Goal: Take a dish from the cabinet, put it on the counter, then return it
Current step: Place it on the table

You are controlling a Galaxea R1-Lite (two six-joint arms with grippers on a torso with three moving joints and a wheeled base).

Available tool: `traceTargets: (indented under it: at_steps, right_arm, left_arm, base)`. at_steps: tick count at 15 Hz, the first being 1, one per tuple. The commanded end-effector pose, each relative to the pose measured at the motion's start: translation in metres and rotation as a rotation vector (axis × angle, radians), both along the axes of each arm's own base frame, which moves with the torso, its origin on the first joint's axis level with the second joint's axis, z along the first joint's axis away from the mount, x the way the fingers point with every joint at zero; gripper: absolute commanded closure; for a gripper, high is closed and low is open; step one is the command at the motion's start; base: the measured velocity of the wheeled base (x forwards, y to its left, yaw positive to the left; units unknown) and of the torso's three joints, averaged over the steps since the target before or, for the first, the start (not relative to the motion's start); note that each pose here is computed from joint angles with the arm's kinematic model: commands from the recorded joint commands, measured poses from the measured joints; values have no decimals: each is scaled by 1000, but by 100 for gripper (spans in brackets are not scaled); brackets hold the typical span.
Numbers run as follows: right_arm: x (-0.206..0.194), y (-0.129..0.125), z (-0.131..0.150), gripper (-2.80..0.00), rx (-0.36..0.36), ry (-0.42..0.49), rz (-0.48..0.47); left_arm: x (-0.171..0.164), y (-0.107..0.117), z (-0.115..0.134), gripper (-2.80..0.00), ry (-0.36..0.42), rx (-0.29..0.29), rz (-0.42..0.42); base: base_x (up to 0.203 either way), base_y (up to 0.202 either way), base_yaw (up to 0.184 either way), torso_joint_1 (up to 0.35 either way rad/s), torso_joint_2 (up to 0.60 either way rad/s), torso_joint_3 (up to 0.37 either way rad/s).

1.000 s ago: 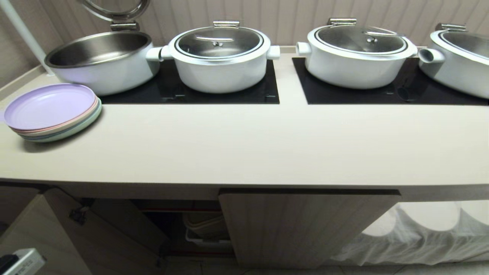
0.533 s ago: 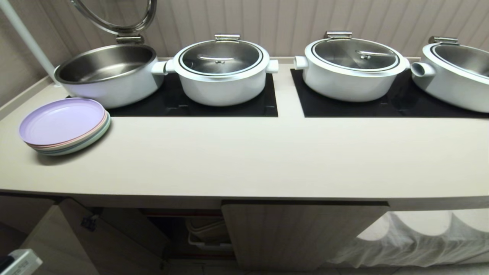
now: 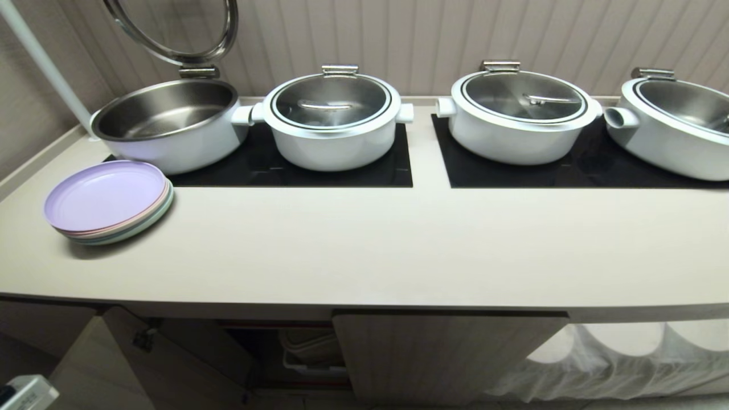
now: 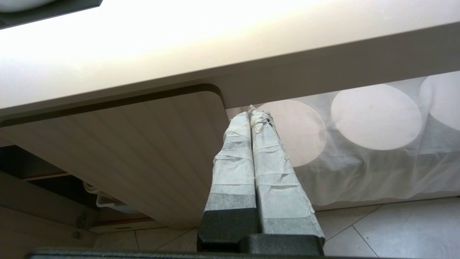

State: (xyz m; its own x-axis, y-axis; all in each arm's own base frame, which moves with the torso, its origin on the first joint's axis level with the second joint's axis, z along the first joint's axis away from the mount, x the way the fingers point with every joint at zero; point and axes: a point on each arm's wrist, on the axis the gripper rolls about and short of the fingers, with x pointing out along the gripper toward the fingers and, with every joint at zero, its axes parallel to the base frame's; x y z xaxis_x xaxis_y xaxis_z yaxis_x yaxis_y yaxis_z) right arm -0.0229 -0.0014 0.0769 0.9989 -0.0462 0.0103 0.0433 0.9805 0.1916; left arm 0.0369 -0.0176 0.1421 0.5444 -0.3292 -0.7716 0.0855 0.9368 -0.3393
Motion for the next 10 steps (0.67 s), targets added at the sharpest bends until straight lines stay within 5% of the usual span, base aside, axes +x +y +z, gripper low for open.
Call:
traceTargets:
  at_steps: [1,10]
  right_arm:
    - [0,0,0,0,1,0,0]
    - [0,0,0,0,1,0,0]
  left_arm:
    - [0,0,0,0,2,-1,1]
    - [-1,1,2,0,-13,-5,3]
  base:
    - [0,0,0,173,-322,-160]
    - [0,0,0,146,-282,-139]
